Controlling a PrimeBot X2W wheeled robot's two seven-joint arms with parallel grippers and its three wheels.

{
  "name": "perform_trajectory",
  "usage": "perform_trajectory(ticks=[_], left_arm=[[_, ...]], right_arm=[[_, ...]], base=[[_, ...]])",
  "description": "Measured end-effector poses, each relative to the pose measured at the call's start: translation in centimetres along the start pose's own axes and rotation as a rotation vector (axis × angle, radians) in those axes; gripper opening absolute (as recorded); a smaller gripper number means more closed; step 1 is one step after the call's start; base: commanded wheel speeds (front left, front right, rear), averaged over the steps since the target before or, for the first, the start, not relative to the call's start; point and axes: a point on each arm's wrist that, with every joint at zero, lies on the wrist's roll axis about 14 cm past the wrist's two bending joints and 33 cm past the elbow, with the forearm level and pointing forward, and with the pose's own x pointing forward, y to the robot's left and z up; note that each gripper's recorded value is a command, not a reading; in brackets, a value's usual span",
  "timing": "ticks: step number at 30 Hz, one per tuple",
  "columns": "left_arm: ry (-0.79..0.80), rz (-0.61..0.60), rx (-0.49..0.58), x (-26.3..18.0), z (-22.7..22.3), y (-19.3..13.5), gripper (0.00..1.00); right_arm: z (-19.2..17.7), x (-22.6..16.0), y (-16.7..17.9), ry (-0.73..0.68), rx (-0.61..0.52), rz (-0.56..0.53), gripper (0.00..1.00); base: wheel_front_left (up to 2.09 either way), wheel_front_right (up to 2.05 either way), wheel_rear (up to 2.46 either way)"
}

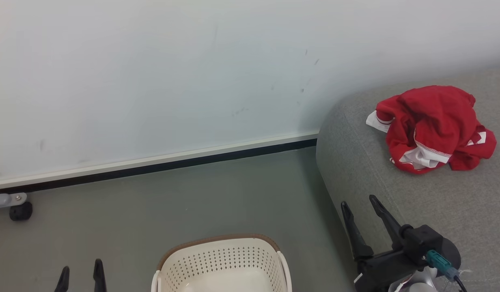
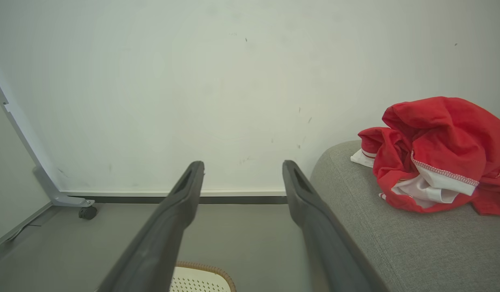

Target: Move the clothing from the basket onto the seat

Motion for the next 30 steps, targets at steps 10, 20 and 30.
perform_trajectory(ticks=[10, 20, 30], left_arm=[[-0.027, 0.023, -0.004, -0.1, 0.8, 0.5, 1.00], [-0.033, 0.014, 0.002, -0.2, 0.9, 0.0, 1.00], [-0.056, 0.012, 0.020, -0.1, 1.5, -0.3, 1.00]], right_arm=[[0.4, -0.3, -0.3, -0.019, 0.015, -0.022, 1.00], [0.9, -0.2, -0.5, -0.035, 0.017, -0.032, 1.00], [0.5, -0.3, -0.6, -0.027, 0.022, -0.038, 1.00]], base=[[0.00, 0.00, 0.00], [0.00, 0.00, 0.00], [0.00, 0.00, 0.00]])
